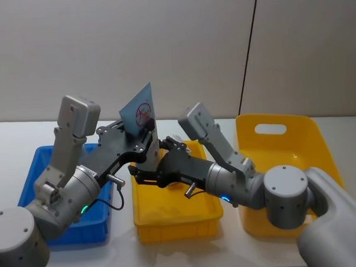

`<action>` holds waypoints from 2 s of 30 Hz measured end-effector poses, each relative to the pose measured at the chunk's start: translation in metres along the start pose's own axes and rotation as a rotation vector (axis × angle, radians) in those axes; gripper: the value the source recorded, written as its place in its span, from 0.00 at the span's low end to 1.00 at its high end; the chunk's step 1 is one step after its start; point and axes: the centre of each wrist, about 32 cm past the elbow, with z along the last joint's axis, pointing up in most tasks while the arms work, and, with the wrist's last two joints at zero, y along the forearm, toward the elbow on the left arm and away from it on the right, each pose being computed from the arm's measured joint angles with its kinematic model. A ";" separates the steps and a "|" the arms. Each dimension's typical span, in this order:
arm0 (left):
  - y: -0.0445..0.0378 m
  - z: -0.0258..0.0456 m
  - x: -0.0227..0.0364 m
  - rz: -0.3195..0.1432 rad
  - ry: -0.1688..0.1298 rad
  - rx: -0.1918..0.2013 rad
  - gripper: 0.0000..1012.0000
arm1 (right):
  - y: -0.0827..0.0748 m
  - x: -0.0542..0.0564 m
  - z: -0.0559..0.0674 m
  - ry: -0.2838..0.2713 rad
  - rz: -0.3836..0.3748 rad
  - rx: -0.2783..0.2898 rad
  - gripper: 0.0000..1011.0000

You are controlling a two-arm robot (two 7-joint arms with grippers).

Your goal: Bimanual collaborative sorting of washing and personal care products

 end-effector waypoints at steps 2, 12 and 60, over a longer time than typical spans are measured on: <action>0.0000 0.0000 0.0000 0.000 0.000 0.000 0.25 | 0.003 0.000 0.000 -0.001 0.003 0.000 0.94; 0.0000 0.0000 0.0000 0.000 0.000 0.000 0.25 | 0.010 0.001 0.002 0.002 0.006 0.001 0.67; 0.0000 0.0000 0.0000 0.000 0.000 0.000 0.99 | -0.003 0.005 0.002 0.080 -0.162 0.005 0.63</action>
